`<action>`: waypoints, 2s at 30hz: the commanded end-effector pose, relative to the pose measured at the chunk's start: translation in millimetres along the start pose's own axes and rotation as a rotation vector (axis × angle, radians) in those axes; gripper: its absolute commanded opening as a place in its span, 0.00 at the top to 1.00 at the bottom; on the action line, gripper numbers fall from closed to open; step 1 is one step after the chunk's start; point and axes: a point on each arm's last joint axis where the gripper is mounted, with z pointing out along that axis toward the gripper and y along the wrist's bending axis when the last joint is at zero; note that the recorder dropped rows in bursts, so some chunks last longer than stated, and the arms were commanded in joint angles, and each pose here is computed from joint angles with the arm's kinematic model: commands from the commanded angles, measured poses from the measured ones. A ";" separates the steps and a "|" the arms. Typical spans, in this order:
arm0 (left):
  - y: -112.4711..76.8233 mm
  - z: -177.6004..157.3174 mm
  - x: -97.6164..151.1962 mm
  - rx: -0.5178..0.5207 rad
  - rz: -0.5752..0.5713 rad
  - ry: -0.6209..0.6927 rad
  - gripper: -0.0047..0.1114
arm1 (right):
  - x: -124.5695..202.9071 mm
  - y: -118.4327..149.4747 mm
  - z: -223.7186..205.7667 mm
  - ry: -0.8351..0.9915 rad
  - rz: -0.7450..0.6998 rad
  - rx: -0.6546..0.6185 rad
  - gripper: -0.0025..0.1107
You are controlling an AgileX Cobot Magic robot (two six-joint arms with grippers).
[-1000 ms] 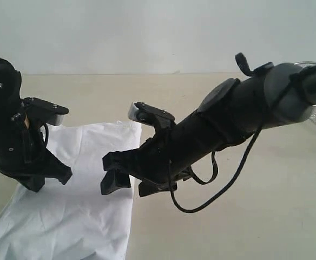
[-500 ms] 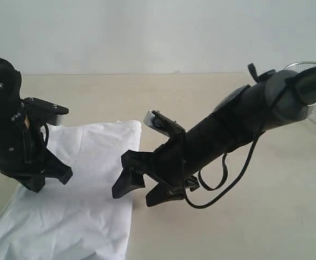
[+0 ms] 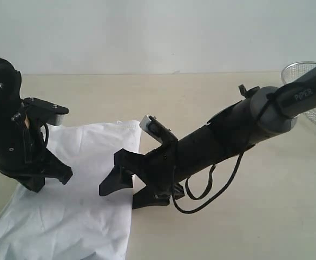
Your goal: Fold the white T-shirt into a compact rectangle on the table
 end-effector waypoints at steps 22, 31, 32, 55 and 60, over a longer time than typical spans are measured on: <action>5.1 -69.7 21.4 0.018 -0.049 -0.167 0.92 | -25.1 34.7 29.3 -0.006 -0.205 -0.049 0.98; 10.7 -148.6 68.6 0.043 -0.081 -0.436 0.92 | -73.0 59.4 17.3 -0.028 -0.248 0.001 0.98; 11.3 -154.4 74.0 0.043 -0.083 -0.456 0.92 | -77.5 57.3 16.3 -0.030 -0.242 -0.005 0.98; 14.9 -188.9 113.4 0.039 -0.078 -0.591 0.92 | -140.9 58.6 39.6 -0.112 -0.193 -0.079 0.98; 14.8 -187.1 113.4 0.037 -0.071 -0.589 0.92 | -147.6 63.3 36.7 -0.156 -0.209 -0.072 0.98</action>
